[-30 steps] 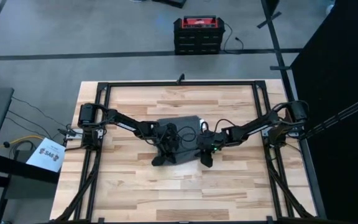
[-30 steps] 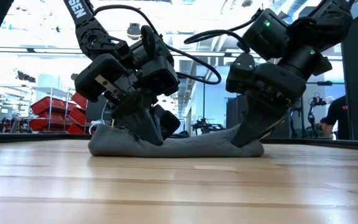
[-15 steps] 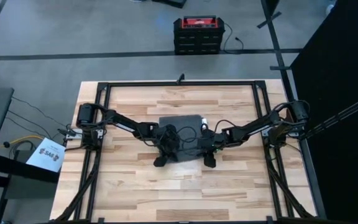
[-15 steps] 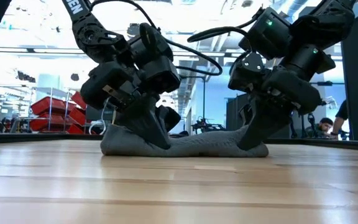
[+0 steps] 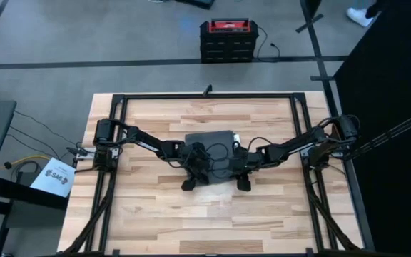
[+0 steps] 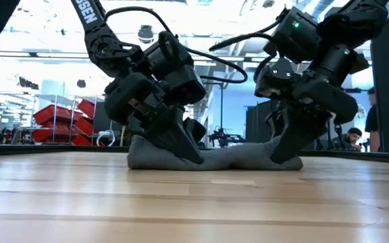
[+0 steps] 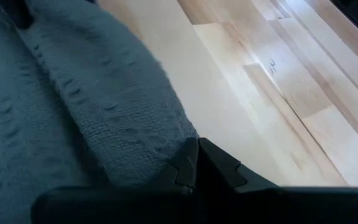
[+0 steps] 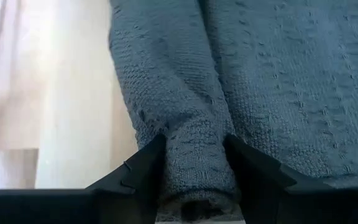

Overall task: Roll towel
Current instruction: Roll the gray towel

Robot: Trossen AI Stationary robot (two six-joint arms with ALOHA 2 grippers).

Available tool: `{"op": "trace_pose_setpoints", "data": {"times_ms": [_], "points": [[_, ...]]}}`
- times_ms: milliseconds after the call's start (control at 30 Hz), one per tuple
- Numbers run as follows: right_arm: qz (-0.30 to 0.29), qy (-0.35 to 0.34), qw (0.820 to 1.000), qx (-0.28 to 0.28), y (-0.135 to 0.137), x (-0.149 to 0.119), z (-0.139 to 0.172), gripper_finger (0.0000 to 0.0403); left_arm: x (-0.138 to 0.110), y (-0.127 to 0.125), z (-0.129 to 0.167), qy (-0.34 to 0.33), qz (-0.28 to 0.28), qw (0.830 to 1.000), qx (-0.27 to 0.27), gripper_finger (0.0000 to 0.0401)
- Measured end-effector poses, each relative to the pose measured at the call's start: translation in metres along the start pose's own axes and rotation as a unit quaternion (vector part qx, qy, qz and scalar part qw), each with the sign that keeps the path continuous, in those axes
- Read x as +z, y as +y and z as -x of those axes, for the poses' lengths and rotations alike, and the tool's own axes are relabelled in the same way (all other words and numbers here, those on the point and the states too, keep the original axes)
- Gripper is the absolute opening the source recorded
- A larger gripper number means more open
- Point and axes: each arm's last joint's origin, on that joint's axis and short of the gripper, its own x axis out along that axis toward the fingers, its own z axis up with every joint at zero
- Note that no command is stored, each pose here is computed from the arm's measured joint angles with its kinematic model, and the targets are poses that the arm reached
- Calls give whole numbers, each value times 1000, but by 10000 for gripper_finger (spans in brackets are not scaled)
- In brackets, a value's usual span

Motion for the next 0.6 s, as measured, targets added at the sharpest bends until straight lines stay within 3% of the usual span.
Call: {"op": "trace_pose_setpoints", "data": {"times_ms": [600], "points": [[0,30,999,-12,-4,-4,17,168,2,1,-1,-9,-6,1000,9,0]]}}
